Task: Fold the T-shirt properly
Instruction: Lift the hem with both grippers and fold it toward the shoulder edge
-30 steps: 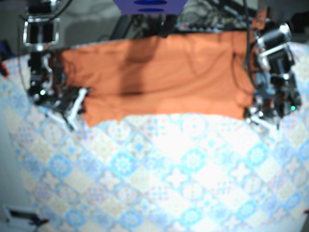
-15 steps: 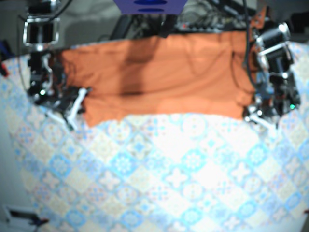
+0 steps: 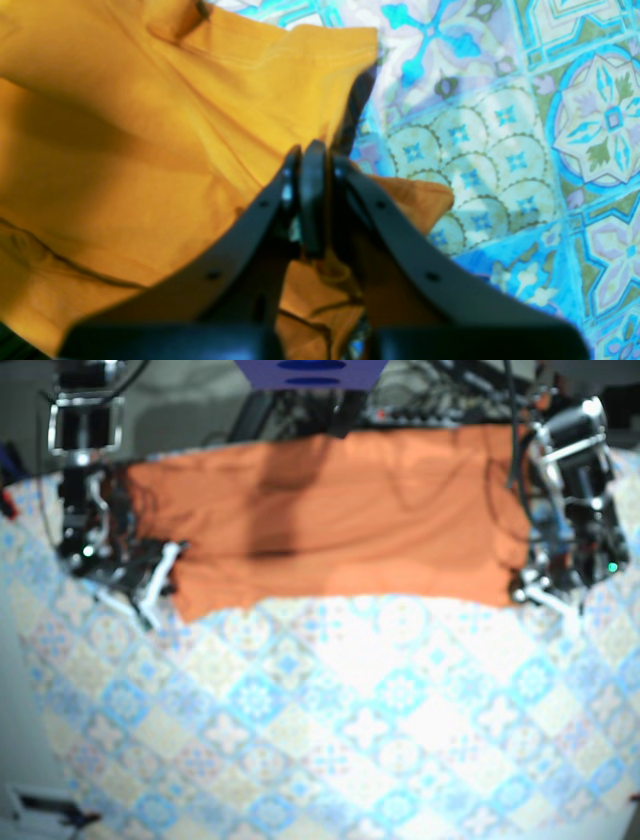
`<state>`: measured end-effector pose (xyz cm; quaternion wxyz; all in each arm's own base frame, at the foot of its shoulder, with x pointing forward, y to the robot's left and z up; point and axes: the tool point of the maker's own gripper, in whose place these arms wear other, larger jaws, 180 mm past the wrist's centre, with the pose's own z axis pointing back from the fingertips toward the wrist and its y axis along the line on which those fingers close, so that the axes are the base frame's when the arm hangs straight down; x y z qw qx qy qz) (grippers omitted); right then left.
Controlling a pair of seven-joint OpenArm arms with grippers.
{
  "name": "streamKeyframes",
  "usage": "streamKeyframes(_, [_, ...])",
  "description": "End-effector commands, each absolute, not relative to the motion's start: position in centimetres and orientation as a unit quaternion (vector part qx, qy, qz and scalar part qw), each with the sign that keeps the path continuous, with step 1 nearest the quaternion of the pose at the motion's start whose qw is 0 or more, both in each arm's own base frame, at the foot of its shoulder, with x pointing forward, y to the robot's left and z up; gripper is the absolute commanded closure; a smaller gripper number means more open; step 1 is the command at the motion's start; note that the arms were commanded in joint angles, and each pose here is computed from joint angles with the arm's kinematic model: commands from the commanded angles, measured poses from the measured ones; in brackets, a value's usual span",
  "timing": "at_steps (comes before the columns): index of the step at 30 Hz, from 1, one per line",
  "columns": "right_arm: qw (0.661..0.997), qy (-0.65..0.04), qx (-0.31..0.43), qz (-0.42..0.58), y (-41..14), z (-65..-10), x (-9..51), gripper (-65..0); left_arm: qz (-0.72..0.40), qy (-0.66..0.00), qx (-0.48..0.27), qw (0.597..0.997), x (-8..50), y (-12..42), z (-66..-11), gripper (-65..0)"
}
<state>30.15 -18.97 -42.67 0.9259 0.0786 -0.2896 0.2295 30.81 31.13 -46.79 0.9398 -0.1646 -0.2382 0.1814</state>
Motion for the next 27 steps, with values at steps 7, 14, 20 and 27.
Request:
streamKeyframes(7, [0.919,-0.311,0.074,0.232,-19.3,-41.3,31.3,0.0,0.177,-0.224,-0.168,0.944,31.4,29.4,-47.2,-21.7])
streamKeyframes(14, [0.919,-0.311,0.073,0.232,-19.3,-41.3,31.3,0.0,0.176,-0.221,-0.18,0.942,31.7,28.2,-47.5,-21.3])
streamKeyframes(20, [0.919,-0.311,0.073,0.232,-19.3,-41.3,31.3,0.0,0.176,-0.221,-0.18,0.942,31.7,28.2,-47.4,-12.8])
streamKeyframes(27, [0.919,-0.31,0.073,0.232,-19.3,-41.4,31.3,0.0,0.177,-0.22,-0.176,0.943,31.5,28.5,-47.4,0.0])
